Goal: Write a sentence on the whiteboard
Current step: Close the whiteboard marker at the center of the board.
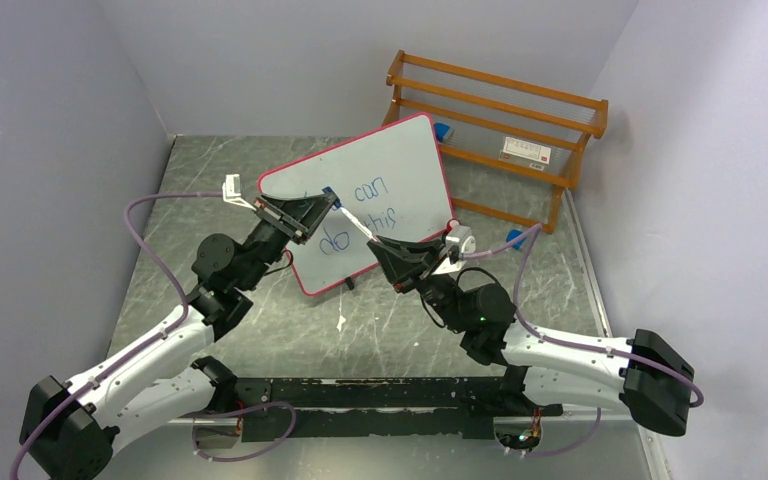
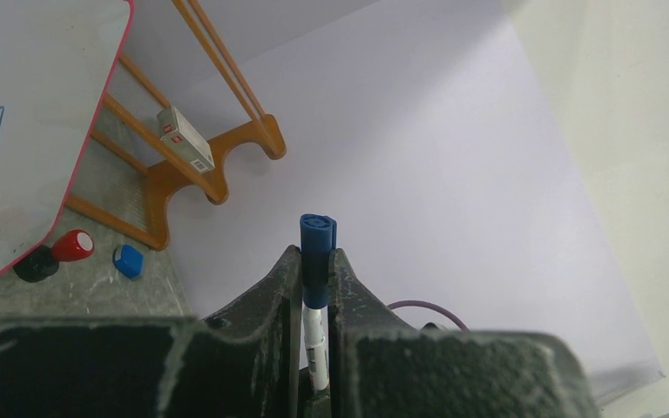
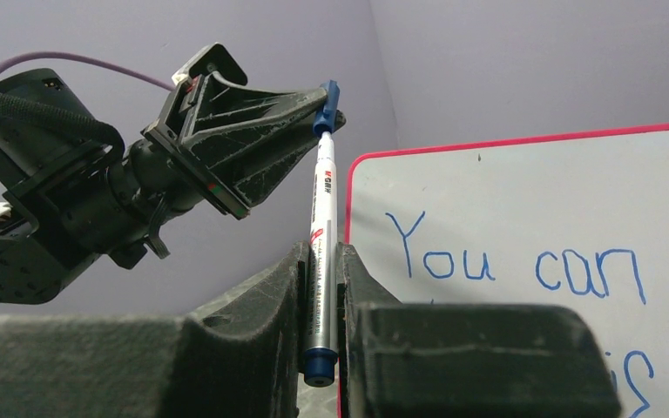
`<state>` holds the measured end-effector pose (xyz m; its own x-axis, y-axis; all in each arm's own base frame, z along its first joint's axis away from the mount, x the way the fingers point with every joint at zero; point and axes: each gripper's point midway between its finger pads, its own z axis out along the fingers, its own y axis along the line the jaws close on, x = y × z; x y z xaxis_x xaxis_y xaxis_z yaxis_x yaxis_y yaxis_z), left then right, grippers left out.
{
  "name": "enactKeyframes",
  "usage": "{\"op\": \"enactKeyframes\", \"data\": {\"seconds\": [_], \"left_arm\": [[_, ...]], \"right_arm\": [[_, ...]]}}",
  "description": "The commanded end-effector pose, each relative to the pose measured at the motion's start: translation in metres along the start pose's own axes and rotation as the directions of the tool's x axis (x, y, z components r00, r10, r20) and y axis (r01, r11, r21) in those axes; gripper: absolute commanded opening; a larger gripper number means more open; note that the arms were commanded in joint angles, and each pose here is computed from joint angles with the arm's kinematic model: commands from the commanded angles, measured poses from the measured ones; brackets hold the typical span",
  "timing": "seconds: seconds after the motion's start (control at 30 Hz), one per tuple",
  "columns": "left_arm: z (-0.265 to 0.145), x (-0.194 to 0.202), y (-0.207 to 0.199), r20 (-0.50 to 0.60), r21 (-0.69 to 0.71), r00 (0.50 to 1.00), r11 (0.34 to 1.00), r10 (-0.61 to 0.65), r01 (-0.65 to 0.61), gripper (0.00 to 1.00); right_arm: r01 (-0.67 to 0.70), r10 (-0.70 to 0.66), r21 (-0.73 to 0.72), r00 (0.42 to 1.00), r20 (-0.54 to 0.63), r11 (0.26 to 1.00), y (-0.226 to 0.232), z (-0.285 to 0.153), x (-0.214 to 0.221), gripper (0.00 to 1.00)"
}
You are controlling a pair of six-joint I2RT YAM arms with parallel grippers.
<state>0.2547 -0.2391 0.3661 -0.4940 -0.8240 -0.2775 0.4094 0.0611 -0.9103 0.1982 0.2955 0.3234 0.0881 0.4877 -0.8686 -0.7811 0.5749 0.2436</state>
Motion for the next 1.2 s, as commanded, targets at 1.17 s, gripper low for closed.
{"op": "enactKeyframes", "data": {"seconds": [1.17], "left_arm": [[0.006, 0.063, -0.031, -0.171, 0.102, 0.985, 0.995, 0.031, -0.013, 0.05]], "right_arm": [[-0.027, 0.023, 0.024, 0.986, 0.168, 0.999, -0.001, 0.015, -0.038, 0.00]]}}
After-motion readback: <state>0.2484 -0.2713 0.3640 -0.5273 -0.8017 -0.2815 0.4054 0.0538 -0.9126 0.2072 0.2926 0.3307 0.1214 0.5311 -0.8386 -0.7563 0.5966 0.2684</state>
